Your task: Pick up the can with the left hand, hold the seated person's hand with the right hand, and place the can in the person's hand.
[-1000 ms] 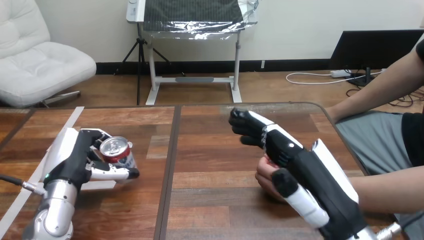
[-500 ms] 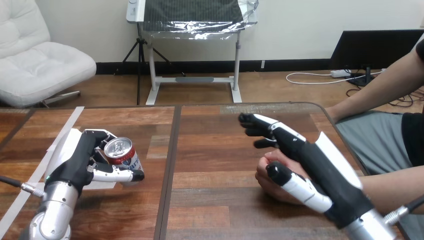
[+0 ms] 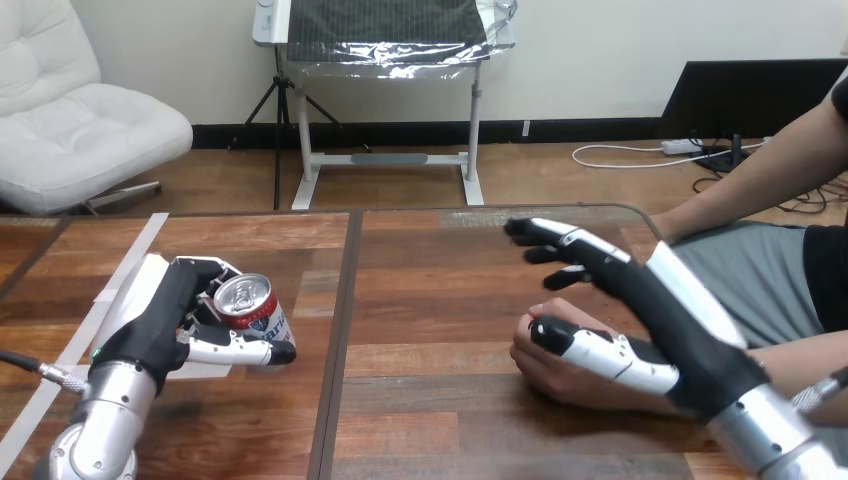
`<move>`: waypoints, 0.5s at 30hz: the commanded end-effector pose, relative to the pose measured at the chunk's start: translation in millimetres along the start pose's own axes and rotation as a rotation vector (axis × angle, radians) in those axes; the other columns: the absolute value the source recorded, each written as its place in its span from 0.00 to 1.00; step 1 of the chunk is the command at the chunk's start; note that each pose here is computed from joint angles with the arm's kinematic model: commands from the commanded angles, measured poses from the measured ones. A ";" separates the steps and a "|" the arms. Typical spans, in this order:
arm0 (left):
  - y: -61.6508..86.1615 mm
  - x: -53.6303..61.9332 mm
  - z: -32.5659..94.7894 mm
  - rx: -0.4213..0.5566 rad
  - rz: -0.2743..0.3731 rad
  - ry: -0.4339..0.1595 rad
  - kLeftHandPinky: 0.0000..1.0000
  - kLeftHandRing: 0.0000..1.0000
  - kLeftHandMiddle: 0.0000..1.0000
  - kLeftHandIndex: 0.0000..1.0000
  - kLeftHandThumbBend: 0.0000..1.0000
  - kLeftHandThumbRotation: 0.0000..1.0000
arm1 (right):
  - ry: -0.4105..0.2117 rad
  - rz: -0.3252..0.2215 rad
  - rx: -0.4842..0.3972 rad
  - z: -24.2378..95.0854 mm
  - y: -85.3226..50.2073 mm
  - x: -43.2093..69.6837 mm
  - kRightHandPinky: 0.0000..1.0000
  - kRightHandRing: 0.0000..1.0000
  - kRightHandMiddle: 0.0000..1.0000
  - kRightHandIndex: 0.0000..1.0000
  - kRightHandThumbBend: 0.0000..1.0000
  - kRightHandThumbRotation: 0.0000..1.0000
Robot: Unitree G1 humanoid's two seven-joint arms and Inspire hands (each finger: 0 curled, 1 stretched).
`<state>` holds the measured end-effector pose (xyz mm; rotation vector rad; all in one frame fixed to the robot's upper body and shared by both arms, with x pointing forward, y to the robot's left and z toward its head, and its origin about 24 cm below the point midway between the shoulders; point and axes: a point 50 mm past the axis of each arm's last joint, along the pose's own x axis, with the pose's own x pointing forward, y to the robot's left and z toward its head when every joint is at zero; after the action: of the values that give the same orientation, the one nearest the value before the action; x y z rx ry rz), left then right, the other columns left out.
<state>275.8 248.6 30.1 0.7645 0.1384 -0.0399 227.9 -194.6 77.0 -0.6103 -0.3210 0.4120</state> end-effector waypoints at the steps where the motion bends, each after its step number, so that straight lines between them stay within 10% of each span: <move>1: 39.3 6.7 54.2 -0.005 0.121 -0.206 0.23 0.27 0.35 0.41 0.77 0.00 | -0.065 -0.089 -0.135 9.4 -39.8 23.0 0.73 0.84 0.88 0.87 0.75 0.77; 15: 40.7 1.8 62.3 -0.004 0.098 -0.233 0.24 0.28 0.35 0.41 0.75 0.00 | -0.009 -0.064 -0.244 0.8 -61.2 29.4 0.74 0.85 0.89 0.89 0.83 0.70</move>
<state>274.8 241.4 51.5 0.7489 0.0810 -0.0653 249.9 -217.0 85.6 -0.7718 -0.2959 0.3767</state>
